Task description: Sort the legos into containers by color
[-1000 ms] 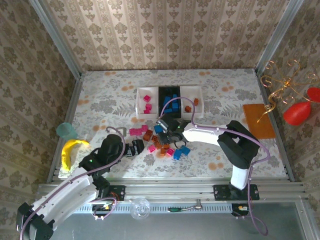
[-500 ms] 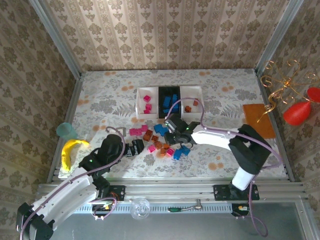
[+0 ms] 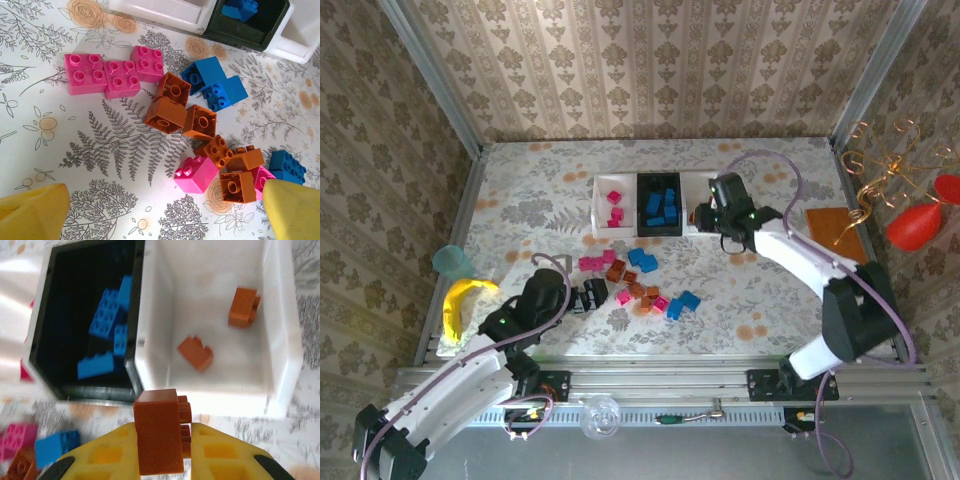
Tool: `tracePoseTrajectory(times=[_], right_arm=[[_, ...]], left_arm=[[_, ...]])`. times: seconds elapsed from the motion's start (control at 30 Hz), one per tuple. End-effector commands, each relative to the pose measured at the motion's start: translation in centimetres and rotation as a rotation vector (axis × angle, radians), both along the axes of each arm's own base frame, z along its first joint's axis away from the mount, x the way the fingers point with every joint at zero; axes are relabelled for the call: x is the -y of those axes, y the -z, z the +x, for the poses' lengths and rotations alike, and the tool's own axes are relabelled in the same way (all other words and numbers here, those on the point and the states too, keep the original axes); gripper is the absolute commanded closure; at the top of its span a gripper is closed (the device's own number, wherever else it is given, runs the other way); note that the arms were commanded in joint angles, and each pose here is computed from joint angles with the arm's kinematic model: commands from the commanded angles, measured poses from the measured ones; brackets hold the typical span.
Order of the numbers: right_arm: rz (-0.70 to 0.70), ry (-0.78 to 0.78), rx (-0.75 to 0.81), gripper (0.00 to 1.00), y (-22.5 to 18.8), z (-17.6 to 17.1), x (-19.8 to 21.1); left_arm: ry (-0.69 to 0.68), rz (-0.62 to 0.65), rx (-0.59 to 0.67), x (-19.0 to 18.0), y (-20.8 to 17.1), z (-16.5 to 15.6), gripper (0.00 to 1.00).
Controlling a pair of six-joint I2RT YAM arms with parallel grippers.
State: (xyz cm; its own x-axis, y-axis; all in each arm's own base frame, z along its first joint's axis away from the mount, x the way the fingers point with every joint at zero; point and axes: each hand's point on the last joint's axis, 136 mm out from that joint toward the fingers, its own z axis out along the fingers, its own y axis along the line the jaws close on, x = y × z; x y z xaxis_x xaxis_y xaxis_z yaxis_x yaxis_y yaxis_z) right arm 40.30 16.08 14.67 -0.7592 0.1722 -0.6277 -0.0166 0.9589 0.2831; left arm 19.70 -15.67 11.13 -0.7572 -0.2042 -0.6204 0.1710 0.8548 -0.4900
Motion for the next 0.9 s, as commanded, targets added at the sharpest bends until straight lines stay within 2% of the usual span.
tracePoseTrajectory(times=[0.0, 0.23, 0.33, 0.43, 0.57, 0.87], right_arm=[[-0.052, 0.026, -0.061, 0.79, 1.7, 2.5, 0.6], [-0.094, 0.109, -0.138, 0.74, 4.1, 7.0, 1.3], [-0.089, 0.123, -0.159, 0.61, 4.5, 8.1, 1.2], [-0.074, 0.117, -0.149, 0.42, 3.7, 8.4, 0.8], [-0.044, 0.102, -0.111, 0.31, 1.8, 7.5, 0.6], [-0.002, 0.015, -0.058, 0.28, 0.6, 1.3, -1.2]], left_arm=[[0.003, -0.006, -0.029, 0.2, 0.7, -0.4, 0.00], [0.040, -0.004, -0.045, 0.8, 1.0, -0.9, 0.00], [0.060, 0.005, -0.058, 1.2, 1.3, -1.0, 0.01], [0.086, 0.021, -0.068, 1.7, 1.6, -1.1, 0.03], [0.124, 0.052, -0.067, 2.5, 1.6, -1.1, 0.06], [0.256, 0.202, -0.067, 5.5, 2.6, -0.8, 0.14]])
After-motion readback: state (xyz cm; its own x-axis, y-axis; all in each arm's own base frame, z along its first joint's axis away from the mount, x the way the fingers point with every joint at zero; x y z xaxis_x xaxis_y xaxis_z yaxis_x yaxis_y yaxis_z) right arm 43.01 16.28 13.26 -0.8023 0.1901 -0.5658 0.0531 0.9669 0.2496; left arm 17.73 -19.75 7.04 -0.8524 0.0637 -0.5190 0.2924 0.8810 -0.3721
